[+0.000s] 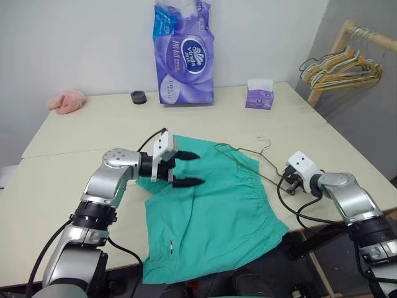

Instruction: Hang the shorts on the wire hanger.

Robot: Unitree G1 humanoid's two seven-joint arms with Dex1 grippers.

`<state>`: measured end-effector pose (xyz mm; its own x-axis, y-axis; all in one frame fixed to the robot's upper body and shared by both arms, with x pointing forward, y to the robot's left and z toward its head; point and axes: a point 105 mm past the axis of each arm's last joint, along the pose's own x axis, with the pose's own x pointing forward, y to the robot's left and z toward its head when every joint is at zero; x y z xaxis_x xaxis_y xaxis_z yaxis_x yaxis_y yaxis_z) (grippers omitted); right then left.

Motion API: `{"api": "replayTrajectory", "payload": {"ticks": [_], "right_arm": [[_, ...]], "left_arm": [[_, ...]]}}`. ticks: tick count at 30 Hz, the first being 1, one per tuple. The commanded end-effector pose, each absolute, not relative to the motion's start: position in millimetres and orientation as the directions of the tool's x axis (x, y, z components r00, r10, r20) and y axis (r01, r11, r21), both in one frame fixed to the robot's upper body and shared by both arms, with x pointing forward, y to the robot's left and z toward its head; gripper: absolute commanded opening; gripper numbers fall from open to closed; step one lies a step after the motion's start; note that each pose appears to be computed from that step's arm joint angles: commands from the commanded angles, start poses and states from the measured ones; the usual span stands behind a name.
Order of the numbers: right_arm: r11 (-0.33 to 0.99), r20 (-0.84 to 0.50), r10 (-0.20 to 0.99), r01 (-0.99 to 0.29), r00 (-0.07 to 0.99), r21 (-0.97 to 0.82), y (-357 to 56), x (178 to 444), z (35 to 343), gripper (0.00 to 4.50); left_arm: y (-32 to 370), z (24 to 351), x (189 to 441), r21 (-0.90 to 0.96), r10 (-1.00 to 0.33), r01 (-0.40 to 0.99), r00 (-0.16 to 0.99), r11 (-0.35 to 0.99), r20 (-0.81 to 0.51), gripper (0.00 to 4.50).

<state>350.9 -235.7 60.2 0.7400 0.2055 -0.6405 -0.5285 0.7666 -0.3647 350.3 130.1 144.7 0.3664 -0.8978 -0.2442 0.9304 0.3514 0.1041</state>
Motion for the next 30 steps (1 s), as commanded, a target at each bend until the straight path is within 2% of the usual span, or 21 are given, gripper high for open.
{"api": "replayTrajectory", "payload": {"ticks": [1,5,7,10,13,16,24,30], "right_arm": [[0.752,-0.499,0.162,-0.434,0.851,-0.497,-245.0,362.5,108.5,0.05],[0.65,-0.374,0.19,-0.402,0.908,-0.644,-240.5,360.7,154.9,0.05],[0.549,-0.335,0.246,-0.416,0.909,-0.725,-227.3,354.3,170.1,0.05],[0.396,-0.313,0.306,-0.419,0.899,-0.817,-212.2,345.5,177.1,0.05],[0.17,-0.294,0.394,-0.383,0.871,-0.908,-193.9,333.6,179.3,0.05],[0.063,-0.284,0.446,-0.346,0.849,-0.936,-184.9,327.8,179.1,0.05],[-0.01,-0.232,0.53,-0.267,0.816,-0.964,-164.4,324.6,189.2,0.05],[-0.013,-0.172,0.577,-0.202,0.799,-0.979,-153.1,323.1,200.5,0.05]], "left_arm": [[149.5,174.8,378.6,0.177,-0.828,0.837,0.542,0.517,-0.143,4.5],[169.3,198.7,399.3,0.124,-0.768,0.767,0.639,0.63,-0.052,4.5],[173.2,203.7,401.6,0.076,-0.774,0.775,0.631,0.627,-0.049,4.5],[174.2,201.7,398.1,0.033,-0.807,0.811,0.585,0.584,-0.084,4.5],[175.0,188.7,381.5,-0.009,-0.869,0.885,0.456,0.466,-0.192,4.5],[173.1,178.6,368.0,-0.057,-0.898,0.925,0.349,0.377,-0.267,4.5],[151.6,156.7,337.3,-0.173,-0.933,0.968,0.116,0.183,-0.341,4.5],[145.1,144.5,323.4,-0.225,-0.929,0.966,0.034,0.125,-0.37,4.5]]}}
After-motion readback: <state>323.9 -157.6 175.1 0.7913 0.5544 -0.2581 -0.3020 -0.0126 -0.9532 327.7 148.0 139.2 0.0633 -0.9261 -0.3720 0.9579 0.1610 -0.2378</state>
